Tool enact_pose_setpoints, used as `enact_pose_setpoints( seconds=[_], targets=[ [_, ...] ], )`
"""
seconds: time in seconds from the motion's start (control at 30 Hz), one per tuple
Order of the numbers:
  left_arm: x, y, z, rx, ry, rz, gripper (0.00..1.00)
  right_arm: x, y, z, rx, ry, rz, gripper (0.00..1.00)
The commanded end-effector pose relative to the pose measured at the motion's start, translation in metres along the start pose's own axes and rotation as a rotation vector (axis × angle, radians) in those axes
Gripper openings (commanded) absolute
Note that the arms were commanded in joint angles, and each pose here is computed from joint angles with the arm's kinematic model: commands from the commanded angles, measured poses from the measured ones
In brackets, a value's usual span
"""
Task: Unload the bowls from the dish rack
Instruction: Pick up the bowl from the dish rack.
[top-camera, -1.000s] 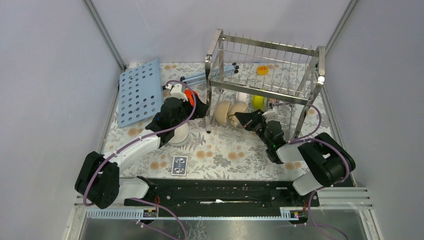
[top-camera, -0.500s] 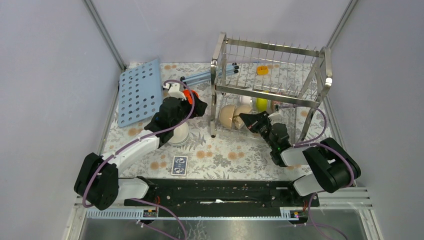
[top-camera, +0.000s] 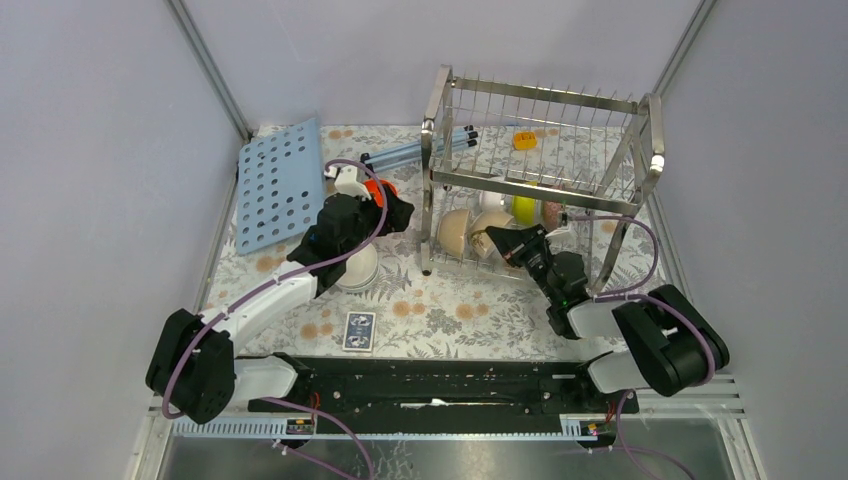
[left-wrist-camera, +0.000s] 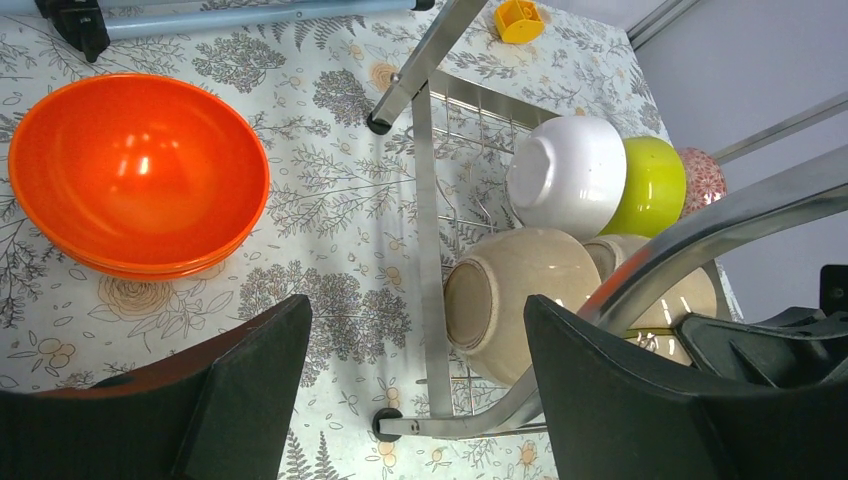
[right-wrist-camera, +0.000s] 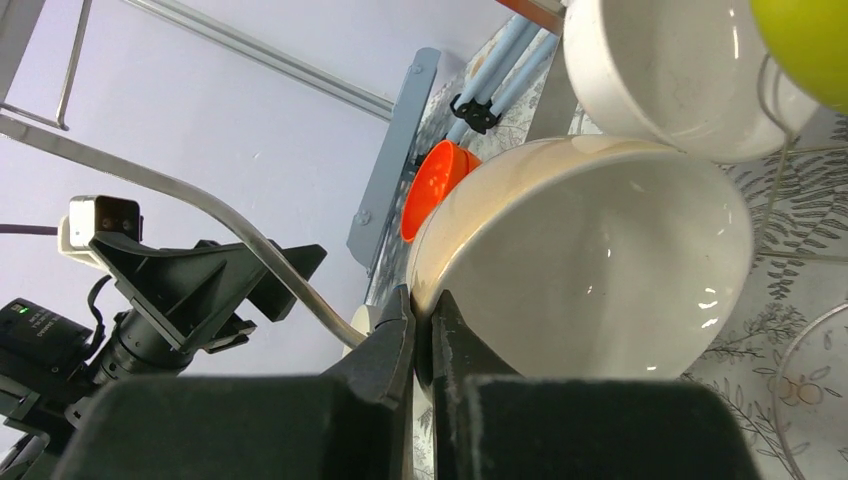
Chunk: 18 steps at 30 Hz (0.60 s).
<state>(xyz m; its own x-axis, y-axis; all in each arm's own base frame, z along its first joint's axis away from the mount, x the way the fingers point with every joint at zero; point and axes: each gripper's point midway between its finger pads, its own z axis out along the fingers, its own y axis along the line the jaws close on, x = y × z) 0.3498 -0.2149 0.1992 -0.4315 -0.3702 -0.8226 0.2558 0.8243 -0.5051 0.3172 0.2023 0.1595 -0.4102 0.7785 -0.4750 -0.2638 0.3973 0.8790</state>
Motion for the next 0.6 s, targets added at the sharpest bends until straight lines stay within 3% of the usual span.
enact_pose_setpoints(
  seconds=[0.0, 0.57],
  targets=[
    [-0.023, -0.006, -0.004, 0.013, -0.079, 0.017, 0.82, -0.028, 0.042, -0.007, -0.152, -0.076, -0.011, 0.00],
    [-0.032, -0.012, -0.028, 0.019, -0.085, -0.026, 0.82, -0.016, 0.091, -0.039, -0.336, 0.067, -0.009, 0.00]
  ],
)
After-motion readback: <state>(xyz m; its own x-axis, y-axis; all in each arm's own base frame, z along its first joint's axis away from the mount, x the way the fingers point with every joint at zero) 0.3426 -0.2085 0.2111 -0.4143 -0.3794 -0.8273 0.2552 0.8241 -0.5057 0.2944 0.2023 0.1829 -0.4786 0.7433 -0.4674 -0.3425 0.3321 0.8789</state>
